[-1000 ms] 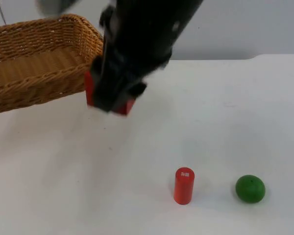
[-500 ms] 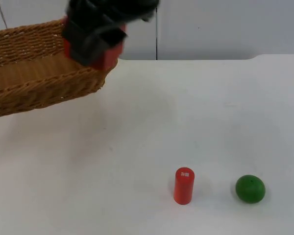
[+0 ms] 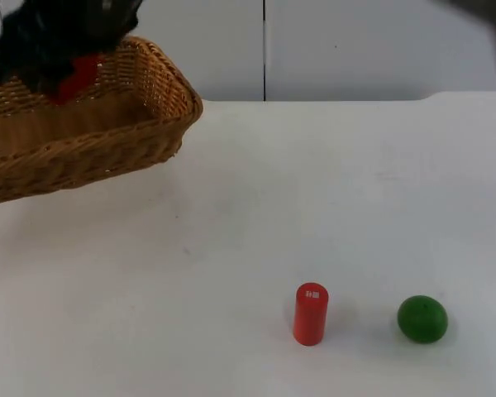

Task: Pick up the basket with the left hand and place the object to the left of the red cylinder into the basket with the right hand.

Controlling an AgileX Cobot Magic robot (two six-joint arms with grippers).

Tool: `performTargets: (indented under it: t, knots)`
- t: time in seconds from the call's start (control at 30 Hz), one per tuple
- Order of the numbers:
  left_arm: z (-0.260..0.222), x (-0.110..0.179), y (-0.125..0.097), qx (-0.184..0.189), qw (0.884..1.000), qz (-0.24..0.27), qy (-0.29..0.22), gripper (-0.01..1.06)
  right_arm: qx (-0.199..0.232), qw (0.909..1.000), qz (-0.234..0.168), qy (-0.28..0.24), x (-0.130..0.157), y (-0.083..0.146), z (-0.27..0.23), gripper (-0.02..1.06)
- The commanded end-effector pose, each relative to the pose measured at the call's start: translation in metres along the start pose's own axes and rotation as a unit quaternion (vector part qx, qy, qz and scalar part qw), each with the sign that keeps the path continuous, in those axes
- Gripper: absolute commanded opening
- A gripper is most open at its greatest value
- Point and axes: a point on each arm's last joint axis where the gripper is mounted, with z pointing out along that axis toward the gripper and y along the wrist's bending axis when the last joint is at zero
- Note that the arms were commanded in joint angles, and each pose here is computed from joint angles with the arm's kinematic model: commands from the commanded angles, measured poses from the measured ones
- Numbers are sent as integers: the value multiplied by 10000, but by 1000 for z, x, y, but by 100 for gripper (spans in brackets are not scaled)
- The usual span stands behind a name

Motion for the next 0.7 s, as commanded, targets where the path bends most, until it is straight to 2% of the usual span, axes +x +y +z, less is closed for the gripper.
performTargets:
  t: [0.0, 0.13, 0.2, 0.23, 0.3, 0.33, 0.37, 0.4, 0.47, 0.57, 0.67]
  knots:
    - [-3, 0, -3, 107, 9999, -16, -28, 0, 97, 9999, 21, -129, 2, 1, 13, 0]
    - [-3, 0, -3, 107, 9999, -16, -28, 0, 71, 9999, 132, 12, 14, 2, 30, 2]
    - [-3, 0, -3, 107, 9999, 20, -29, 0, 31, 9999, 153, 73, 18, 4, 36, 16]
    - [-3, 0, -3, 107, 9999, 20, -29, 0, 31, 9999, 153, 73, 18, 4, 36, 16]
    - [-3, 0, -3, 104, 9999, 19, -38, 0, 24, 9997, 236, 72, 18, 4, 36, 38]
    - [-3, 0, -3, 104, 9999, 19, -38, 0, 18, 9996, 265, 61, 18, 4, 35, 62]
    - [-3, 0, -3, 104, 9999, 19, -38, 0, 5, 9996, 274, 81, 17, 4, 33, 78]
    - [-3, 0, -3, 104, 9999, 19, -38, 0, 5, 9996, 274, 81, 17, 4, 33, 78]
    - [-3, 0, -3, 104, 9999, 19, -38, 0, 2, 9996, 283, 47, 8, 2, 18, 105]
    - [-3, 0, -3, 96, 9999, 19, -59, 0, 15, 9996, 270, -23, -4, 0, -3, 105]
    - [-3, 0, -3, 96, 9999, 19, -59, 0, 32, 9995, 277, -113, -25, -5, -55, 105]
